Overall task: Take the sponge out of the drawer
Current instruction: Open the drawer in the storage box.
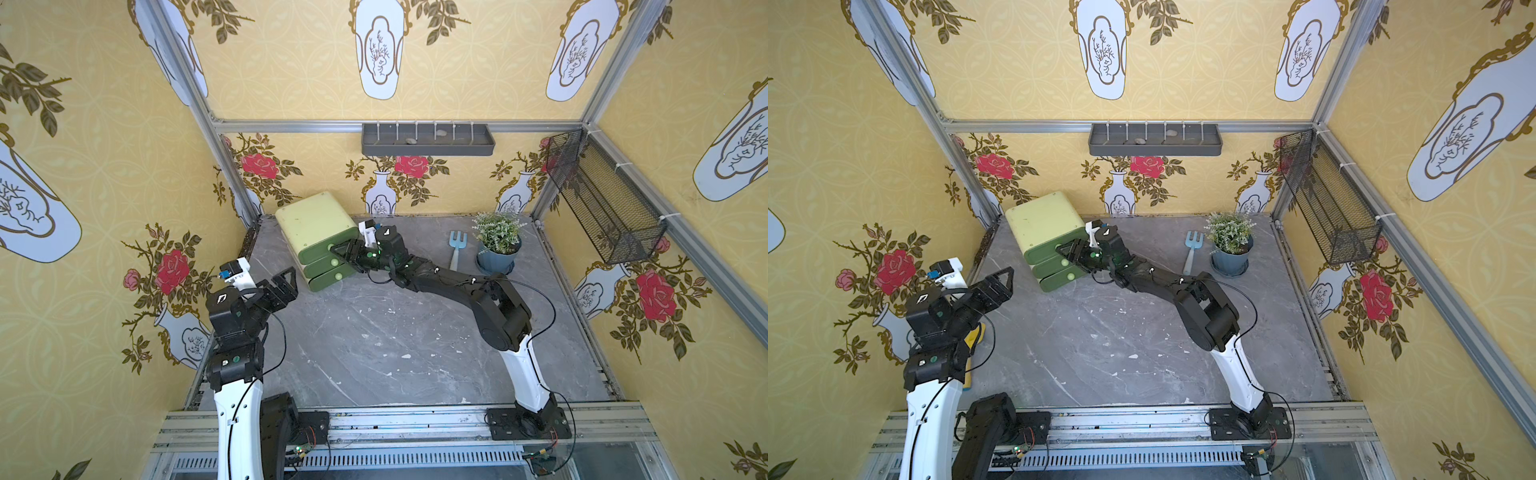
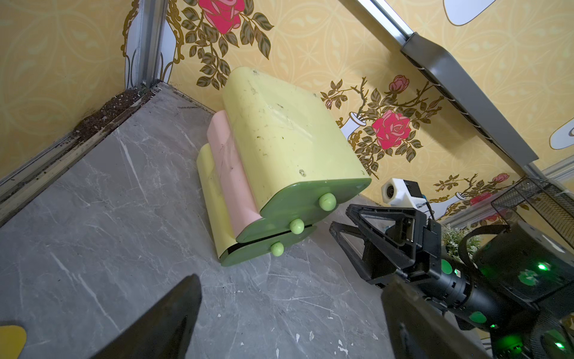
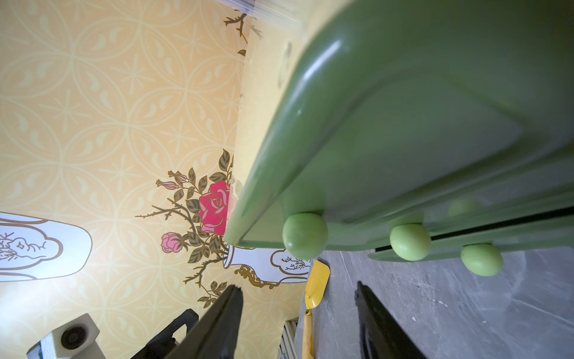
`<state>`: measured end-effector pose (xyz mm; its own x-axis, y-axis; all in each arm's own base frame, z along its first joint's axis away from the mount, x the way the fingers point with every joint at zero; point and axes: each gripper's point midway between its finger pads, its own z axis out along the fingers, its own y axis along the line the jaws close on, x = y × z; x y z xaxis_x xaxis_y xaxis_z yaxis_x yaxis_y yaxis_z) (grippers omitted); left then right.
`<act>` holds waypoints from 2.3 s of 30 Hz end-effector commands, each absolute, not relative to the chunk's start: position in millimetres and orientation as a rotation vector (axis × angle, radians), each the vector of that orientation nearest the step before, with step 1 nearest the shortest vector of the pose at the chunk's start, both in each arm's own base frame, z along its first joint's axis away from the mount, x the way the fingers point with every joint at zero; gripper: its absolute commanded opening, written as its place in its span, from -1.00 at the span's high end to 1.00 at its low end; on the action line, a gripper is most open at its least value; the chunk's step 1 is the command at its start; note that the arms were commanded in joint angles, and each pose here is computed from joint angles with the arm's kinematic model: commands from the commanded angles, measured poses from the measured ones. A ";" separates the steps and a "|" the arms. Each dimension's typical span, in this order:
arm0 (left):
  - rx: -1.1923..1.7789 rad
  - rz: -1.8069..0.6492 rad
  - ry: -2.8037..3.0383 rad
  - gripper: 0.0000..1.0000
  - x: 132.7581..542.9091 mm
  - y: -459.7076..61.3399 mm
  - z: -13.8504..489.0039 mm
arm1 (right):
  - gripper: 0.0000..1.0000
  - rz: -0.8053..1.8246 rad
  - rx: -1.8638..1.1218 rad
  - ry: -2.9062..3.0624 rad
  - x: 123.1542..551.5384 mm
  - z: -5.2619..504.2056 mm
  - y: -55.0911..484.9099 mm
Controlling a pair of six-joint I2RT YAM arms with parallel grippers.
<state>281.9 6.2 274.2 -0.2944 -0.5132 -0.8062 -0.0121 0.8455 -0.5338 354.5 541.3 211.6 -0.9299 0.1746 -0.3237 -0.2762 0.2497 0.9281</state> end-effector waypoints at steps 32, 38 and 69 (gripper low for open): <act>-0.352 -0.527 1.795 -0.91 283.8 2.6 278.4 | 0.26 1.898 0.012 2.058 371.6 223.0 557.8; -0.351 -0.528 1.795 -0.90 283.8 2.4 278.0 | 0.29 1.922 0.023 2.038 372.1 225.6 559.4; -0.349 -0.533 1.797 -0.90 284.3 1.6 276.5 | 0.73 1.972 0.053 2.016 356.2 229.3 549.9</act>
